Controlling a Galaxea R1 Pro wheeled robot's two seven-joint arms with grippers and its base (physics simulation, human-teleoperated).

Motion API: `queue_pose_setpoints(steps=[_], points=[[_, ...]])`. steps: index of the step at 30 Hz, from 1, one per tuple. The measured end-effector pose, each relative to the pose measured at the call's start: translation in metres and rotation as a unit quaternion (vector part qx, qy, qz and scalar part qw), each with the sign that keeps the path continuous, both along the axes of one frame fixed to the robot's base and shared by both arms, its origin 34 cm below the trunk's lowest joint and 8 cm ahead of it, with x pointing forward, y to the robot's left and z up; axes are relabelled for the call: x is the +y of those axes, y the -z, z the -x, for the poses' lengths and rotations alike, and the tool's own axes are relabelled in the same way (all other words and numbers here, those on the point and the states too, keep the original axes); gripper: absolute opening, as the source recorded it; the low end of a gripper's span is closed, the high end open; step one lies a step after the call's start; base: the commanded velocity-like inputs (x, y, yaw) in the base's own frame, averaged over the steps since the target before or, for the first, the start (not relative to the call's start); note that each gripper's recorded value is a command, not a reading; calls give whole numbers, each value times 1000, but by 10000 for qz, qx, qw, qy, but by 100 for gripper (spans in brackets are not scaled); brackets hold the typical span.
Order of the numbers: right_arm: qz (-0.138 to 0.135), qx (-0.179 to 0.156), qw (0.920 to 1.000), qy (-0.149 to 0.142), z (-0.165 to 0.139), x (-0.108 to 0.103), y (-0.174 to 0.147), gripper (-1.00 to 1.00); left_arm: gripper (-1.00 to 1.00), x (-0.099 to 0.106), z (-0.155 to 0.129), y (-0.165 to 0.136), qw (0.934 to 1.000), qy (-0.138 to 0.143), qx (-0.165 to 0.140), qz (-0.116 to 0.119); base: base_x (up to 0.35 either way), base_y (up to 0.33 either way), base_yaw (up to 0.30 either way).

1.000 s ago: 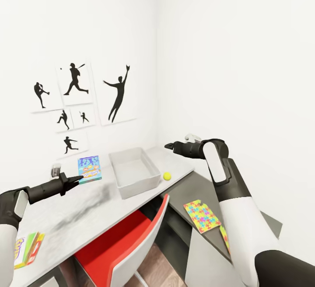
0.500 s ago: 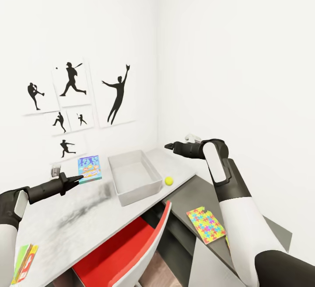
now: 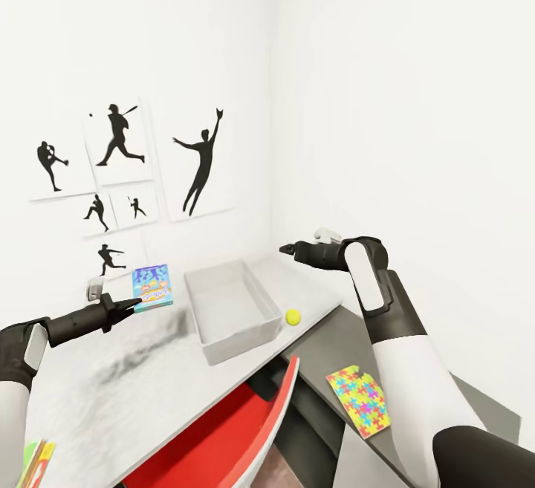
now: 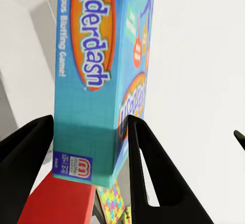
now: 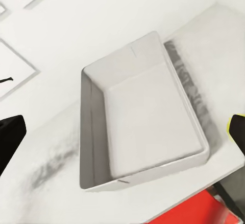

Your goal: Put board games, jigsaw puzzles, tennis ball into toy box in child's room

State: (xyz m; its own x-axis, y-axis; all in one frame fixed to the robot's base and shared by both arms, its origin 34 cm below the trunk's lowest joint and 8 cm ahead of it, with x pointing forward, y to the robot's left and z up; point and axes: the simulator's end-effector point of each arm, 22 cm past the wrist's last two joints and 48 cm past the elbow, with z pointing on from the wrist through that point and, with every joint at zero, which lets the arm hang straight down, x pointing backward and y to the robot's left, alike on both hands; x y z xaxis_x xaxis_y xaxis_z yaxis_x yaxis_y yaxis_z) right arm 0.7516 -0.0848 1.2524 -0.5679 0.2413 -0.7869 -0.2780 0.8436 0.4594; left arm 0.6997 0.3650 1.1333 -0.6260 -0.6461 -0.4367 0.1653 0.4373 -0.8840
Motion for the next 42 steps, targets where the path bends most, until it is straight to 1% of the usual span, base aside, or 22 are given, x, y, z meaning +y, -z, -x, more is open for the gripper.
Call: queue_pose_setpoints(steps=[13, 19, 42], points=[[-1, 1, 10000, -1, 0, 0, 0, 100, -100, 0, 0, 0, 10000, 3, -1, -11, 188, 63, 0], [-5, -3, 10000, -3, 0, 1, 0, 100, -100, 0, 0, -1, 10000, 2, -12, 14, 133, -16, 0], [1, 29, 10000, -2, 1, 0, 4, 100, -100, -1, 0, -1, 10000, 13, -23, 30, 51, -15, 0]])
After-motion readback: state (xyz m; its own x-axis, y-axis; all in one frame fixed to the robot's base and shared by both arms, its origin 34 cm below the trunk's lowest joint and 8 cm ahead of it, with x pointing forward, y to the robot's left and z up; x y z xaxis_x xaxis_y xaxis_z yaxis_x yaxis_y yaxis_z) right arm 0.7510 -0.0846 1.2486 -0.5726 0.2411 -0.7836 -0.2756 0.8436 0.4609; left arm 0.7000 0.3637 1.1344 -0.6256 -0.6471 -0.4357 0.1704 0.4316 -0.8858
